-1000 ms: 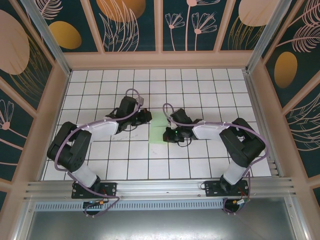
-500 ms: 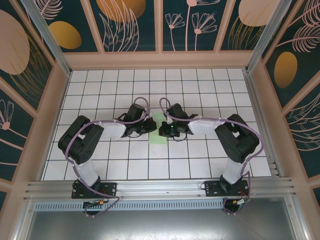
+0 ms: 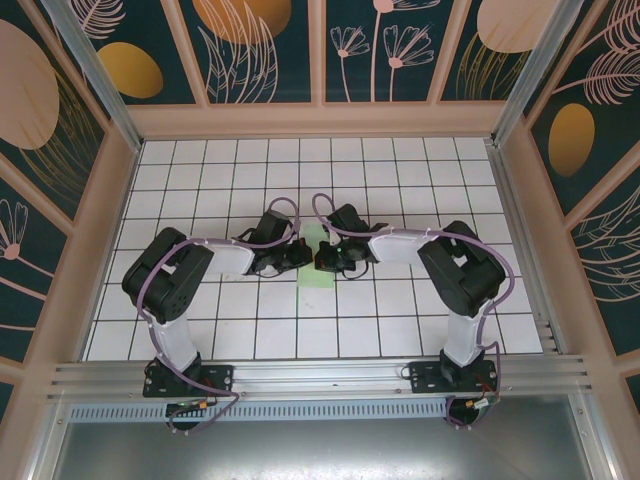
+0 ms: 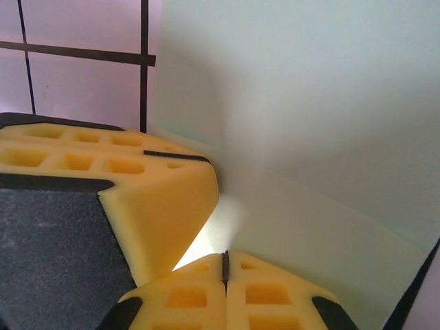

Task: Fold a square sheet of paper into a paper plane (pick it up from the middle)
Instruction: Fold the triangle a second time at the center of the table.

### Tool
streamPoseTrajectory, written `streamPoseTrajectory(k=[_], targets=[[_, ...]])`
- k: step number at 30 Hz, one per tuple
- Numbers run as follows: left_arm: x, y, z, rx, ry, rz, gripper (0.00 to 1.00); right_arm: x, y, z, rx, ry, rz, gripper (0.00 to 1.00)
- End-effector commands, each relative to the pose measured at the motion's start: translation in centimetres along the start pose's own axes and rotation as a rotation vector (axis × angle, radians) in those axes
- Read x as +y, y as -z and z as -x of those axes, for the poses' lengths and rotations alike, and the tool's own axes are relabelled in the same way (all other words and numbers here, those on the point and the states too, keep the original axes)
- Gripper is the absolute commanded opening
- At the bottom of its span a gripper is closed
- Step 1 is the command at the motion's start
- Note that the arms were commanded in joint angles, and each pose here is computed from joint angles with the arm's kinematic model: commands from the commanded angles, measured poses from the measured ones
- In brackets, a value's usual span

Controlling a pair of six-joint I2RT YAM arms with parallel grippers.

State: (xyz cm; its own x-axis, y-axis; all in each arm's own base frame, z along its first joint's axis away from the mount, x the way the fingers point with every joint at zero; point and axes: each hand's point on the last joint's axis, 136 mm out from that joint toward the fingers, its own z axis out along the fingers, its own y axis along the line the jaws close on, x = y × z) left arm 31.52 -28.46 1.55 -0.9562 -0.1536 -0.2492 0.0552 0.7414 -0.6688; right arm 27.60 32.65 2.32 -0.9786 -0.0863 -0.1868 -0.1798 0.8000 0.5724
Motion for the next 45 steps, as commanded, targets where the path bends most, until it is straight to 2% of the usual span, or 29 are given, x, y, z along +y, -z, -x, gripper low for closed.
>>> streamPoseTrajectory(k=[1,6,14,22,24,28,29,31,35,39,45], targets=[[1.0,-0.4,-0.3,0.002,0.020,0.039,0.00,0.2,-0.7,-0.5,0.042,0.030,0.004,0.00],[2.3,-0.4,-0.9,0.007,0.037,0.084,0.00,-0.8,-0.5,-1.9,0.074,0.040,-0.017,0.00],[3.7,-0.4,-1.5,0.015,0.061,0.131,0.00,-3.2,0.8,-6.3,0.151,0.055,-0.043,0.00],[3.5,-0.3,-1.5,0.012,0.052,0.122,0.00,-5.4,2.9,-10.0,0.180,0.016,-0.067,0.00],[2.9,-0.3,-1.2,0.009,0.043,0.102,0.00,-4.7,3.7,-8.9,0.132,0.001,-0.051,0.00],[-0.1,0.3,0.7,-0.030,0.020,0.025,0.00,-2.2,6.3,-3.7,-0.065,-0.040,0.032,0.02],[-0.9,0.7,1.3,-0.046,0.018,0.009,0.03,-1.9,6.9,-2.5,-0.108,-0.054,0.051,0.06],[-3.0,1.8,2.8,-0.089,0.020,-0.034,0.15,-1.3,8.1,0.1,-0.199,-0.068,0.096,0.19],[-5.1,4.8,5.0,-0.200,0.036,-0.056,0.39,-0.9,8.9,3.4,-0.282,-0.045,0.141,0.37],[-4.7,6.9,5.4,-0.281,0.068,-0.028,0.59,0.3,8.0,4.2,-0.245,0.063,0.176,0.43],[-3.2,9.1,5.1,-0.364,0.072,0.015,0.88,0.8,5.8,4.1,-0.171,0.139,0.229,0.45]])
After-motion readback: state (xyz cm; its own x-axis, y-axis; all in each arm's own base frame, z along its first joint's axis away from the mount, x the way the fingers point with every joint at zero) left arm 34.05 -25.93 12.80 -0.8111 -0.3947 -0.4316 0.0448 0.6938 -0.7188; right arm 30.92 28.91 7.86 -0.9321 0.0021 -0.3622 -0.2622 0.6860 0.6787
